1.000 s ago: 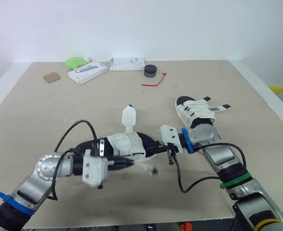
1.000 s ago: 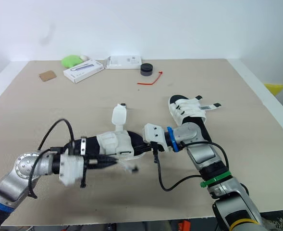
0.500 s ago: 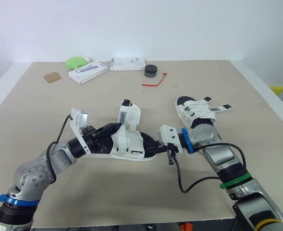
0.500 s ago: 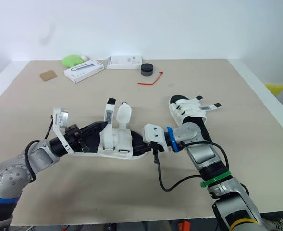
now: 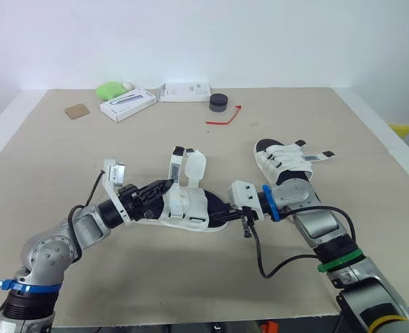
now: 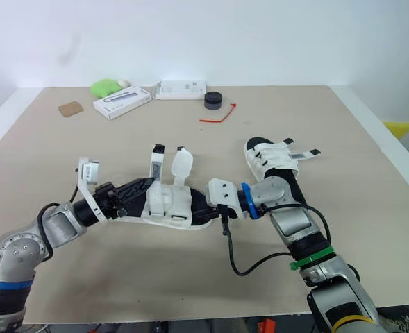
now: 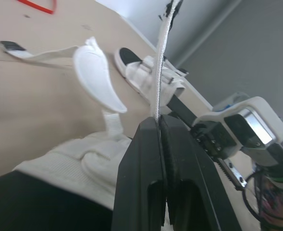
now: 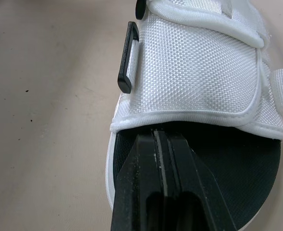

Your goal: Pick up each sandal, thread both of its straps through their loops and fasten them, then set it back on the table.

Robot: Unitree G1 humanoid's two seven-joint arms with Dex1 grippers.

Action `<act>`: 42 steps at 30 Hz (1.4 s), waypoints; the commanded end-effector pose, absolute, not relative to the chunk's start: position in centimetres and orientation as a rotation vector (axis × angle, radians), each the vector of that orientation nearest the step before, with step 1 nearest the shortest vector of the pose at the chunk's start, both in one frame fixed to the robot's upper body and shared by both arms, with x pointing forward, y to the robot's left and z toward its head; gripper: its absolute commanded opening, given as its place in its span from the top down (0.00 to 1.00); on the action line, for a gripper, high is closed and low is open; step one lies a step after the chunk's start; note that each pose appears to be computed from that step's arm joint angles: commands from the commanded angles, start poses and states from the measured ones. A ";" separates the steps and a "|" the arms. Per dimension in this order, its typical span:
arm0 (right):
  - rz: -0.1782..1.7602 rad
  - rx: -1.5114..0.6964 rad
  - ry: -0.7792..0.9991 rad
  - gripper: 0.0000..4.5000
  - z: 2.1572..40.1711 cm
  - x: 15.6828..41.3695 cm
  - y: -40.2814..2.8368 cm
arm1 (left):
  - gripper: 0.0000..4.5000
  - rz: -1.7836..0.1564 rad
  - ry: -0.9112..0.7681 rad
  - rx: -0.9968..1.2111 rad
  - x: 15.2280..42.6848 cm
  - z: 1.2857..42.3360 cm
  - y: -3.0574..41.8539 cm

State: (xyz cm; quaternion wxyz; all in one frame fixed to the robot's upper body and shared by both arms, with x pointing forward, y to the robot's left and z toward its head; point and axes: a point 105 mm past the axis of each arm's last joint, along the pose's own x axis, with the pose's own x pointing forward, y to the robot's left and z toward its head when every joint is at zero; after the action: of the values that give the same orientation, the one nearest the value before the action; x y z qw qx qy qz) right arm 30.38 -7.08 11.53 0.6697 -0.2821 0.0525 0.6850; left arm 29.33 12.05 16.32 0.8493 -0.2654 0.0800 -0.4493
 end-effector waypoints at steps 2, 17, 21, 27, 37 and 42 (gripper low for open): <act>1.539 -0.651 0.127 1.00 11.6 30.3 -7.3 | 0.98 -0.953 0.194 -0.510 30.0 15.4 12.5; 1.530 -0.645 0.131 1.00 11.6 30.1 -7.3 | 0.87 -0.967 0.244 -0.400 31.1 13.6 12.5; 1.529 -0.645 0.127 1.00 11.7 30.1 -7.2 | 0.50 -0.960 0.229 -0.335 31.4 13.9 13.1; 1.529 -0.644 0.128 1.00 11.6 30.1 -7.2 | 0.32 -0.921 0.153 -0.225 32.4 14.9 14.8; 1.529 -0.641 0.126 1.00 11.5 30.0 -7.1 | 0.32 -1.044 -0.039 -0.026 32.7 19.1 13.4; 1.524 -0.643 0.122 1.00 11.5 30.1 -7.0 | 0.45 -1.111 0.018 0.042 32.9 17.2 11.7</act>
State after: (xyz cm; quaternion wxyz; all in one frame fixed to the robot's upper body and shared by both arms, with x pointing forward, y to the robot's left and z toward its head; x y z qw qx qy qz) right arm 30.23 -7.14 11.51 0.6774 -0.2800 0.0555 0.6780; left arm 32.66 12.08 17.12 0.8539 -0.0088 0.0155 -0.5202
